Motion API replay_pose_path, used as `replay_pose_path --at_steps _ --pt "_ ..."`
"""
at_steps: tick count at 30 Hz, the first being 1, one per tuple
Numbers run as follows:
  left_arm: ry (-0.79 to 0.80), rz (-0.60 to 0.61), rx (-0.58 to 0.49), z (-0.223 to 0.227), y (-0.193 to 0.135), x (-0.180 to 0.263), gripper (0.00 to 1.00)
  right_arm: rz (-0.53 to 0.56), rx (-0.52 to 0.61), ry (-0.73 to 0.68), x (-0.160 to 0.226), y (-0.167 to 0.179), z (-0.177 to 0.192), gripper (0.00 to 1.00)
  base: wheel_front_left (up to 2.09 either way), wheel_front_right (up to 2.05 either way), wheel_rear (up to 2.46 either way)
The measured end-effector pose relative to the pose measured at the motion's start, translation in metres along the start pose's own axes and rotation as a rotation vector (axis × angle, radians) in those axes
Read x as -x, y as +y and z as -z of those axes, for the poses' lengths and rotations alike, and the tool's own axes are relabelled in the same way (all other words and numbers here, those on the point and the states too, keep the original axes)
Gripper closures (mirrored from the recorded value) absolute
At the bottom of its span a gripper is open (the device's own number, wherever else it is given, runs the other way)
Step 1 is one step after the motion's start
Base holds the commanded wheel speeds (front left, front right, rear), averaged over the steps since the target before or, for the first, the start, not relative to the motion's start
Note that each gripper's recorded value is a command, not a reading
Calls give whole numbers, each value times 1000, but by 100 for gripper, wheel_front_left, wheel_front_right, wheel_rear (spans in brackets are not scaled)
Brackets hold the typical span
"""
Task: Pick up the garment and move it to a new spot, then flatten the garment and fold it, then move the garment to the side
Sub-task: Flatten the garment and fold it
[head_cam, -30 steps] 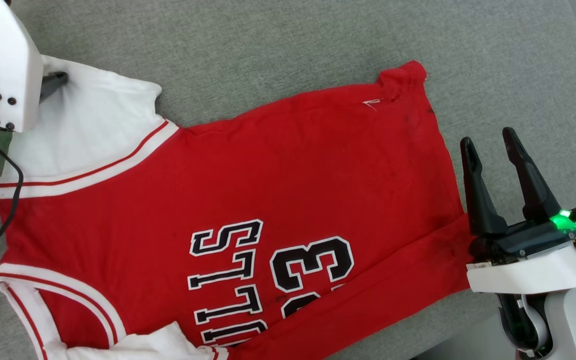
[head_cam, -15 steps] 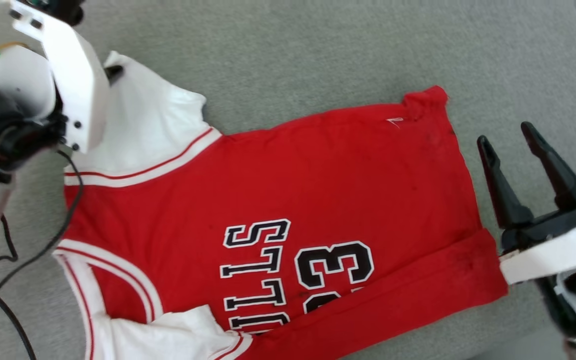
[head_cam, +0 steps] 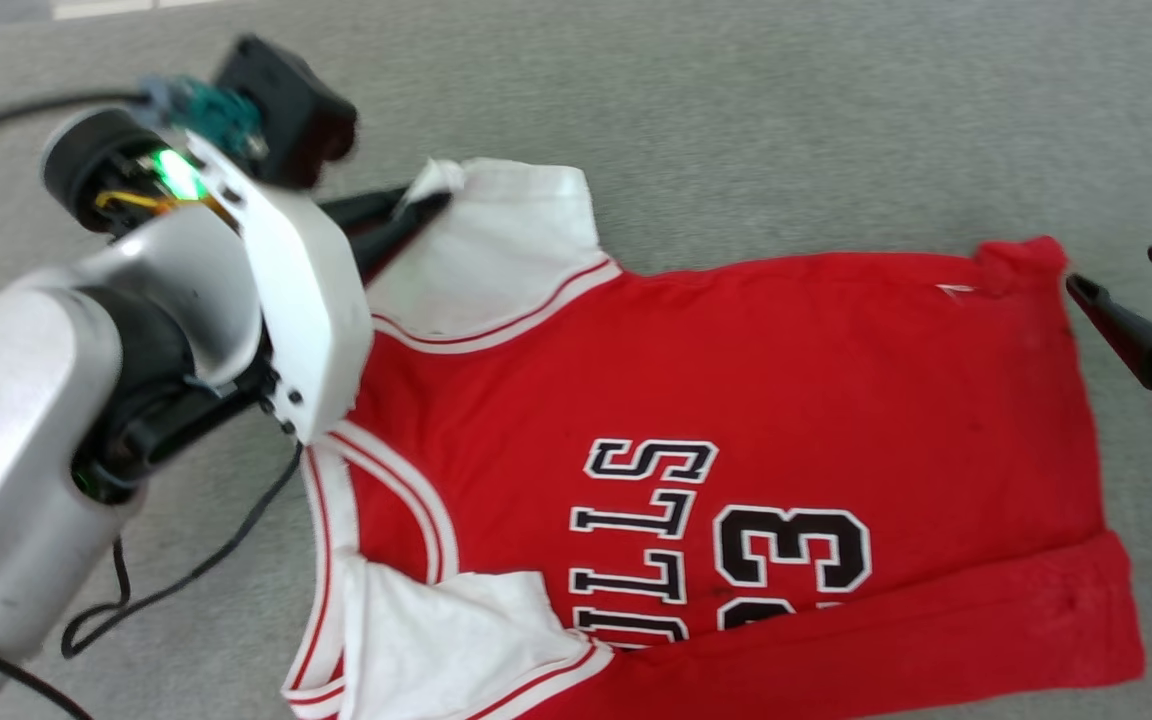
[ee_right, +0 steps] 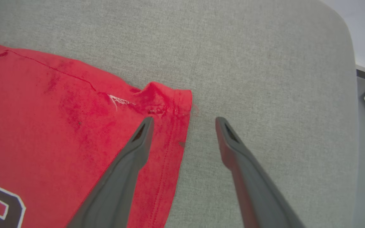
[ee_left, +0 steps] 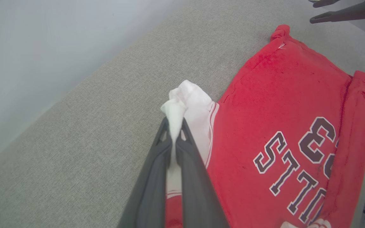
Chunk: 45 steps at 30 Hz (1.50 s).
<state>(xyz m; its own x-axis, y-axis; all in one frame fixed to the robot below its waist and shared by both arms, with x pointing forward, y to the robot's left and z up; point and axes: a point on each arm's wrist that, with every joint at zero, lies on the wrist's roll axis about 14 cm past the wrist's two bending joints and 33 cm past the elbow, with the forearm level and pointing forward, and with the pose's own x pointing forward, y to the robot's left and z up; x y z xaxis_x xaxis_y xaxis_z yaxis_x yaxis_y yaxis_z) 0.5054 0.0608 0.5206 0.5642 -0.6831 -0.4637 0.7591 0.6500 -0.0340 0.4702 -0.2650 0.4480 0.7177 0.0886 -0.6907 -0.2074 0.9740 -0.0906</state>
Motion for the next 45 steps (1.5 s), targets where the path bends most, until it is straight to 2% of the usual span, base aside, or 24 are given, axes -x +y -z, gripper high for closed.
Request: replay_pose_path --at_steps 7,15,16,23,24,27,33,36,38,45 --pt "-41 -21 15 14 -8 15 100 -21 59 188 -43 7 17 0 0 0 0" --pt "-31 -55 45 34 -10 24 100 -66 102 295 -83 27 38 0 0 0 0" --pt "-32 -63 54 39 -11 25 100 -73 95 304 -85 29 41 100 0 0 0" --pt "-51 -107 67 40 -7 35 100 -73 58 223 -74 29 26 100 0 0 0" --pt "-66 -135 68 38 -6 45 100 -69 14 170 -61 24 15 100 0 0 0" --pt "-76 -150 76 38 -12 56 100 -66 -22 103 -42 19 2 100 0 0 0" --pt "-90 -173 89 41 -29 81 100 -50 -58 10 -2 12 8 100 0 0 0" --pt "-77 -179 107 53 -42 92 100 -56 -84 -23 17 15 21 100 0 0 0" --pt "-55 -177 146 72 -62 104 100 -60 -112 -41 39 21 42 100 0 0 0" --pt "41 -186 187 123 -84 117 100 -88 -111 47 60 43 95 100 0 0 0"
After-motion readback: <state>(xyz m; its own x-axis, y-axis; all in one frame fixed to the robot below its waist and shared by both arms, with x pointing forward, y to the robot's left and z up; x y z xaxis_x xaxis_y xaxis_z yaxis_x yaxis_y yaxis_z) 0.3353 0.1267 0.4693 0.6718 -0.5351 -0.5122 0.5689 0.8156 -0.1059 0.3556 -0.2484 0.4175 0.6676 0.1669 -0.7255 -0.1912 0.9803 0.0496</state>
